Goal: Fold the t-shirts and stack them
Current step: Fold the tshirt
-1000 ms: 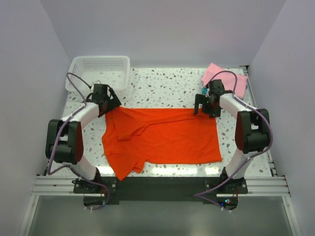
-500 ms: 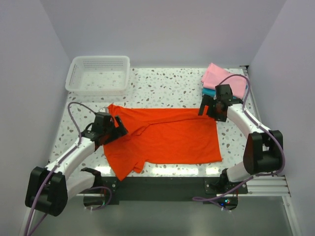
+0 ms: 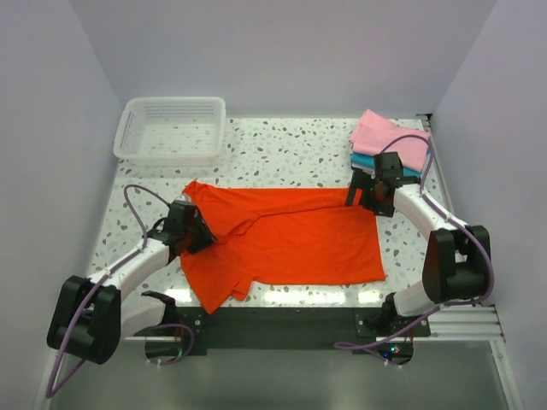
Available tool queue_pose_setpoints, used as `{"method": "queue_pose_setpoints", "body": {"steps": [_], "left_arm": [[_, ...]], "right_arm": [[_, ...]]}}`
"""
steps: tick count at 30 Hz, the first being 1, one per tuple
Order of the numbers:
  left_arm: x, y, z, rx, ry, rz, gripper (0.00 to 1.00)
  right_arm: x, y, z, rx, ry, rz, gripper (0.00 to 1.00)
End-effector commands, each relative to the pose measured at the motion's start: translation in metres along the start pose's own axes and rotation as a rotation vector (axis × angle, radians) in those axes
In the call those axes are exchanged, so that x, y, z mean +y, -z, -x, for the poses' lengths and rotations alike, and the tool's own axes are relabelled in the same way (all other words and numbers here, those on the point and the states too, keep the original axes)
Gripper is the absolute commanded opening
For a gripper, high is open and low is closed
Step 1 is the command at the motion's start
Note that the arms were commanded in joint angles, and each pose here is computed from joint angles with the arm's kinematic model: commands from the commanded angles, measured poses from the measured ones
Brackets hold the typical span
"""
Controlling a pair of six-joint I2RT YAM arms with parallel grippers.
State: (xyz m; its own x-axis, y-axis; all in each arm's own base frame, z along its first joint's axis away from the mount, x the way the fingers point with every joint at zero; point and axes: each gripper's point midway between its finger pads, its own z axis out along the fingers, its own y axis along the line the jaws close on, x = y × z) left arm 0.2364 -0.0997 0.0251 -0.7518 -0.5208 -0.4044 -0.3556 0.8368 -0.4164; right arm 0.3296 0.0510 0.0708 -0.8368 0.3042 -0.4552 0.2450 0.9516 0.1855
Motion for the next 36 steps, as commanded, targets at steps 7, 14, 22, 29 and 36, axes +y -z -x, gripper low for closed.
{"method": "queue_pose_setpoints", "body": {"steps": [7,14,22,29,36], "left_arm": [[-0.025,-0.01,0.028,-0.049,-0.01,-0.036,0.12],[-0.028,0.0,0.046,-0.104,-0.028,-0.006,0.0],[-0.012,0.016,0.061,-0.165,-0.007,0.066,0.0],[0.007,0.033,0.083,-0.22,0.033,0.109,0.0],[-0.002,0.029,0.081,-0.192,0.022,0.062,0.0]], "right_arm": [[0.003,-0.014,0.028,-0.062,0.032,0.003,0.89],[0.002,-0.02,0.03,-0.047,0.043,-0.011,0.88],[-0.013,-0.022,0.032,-0.044,0.032,-0.096,0.79],[-0.014,-0.026,0.025,-0.013,0.035,-0.095,0.68],[-0.003,-0.031,0.02,0.019,0.032,-0.041,0.6]]}}
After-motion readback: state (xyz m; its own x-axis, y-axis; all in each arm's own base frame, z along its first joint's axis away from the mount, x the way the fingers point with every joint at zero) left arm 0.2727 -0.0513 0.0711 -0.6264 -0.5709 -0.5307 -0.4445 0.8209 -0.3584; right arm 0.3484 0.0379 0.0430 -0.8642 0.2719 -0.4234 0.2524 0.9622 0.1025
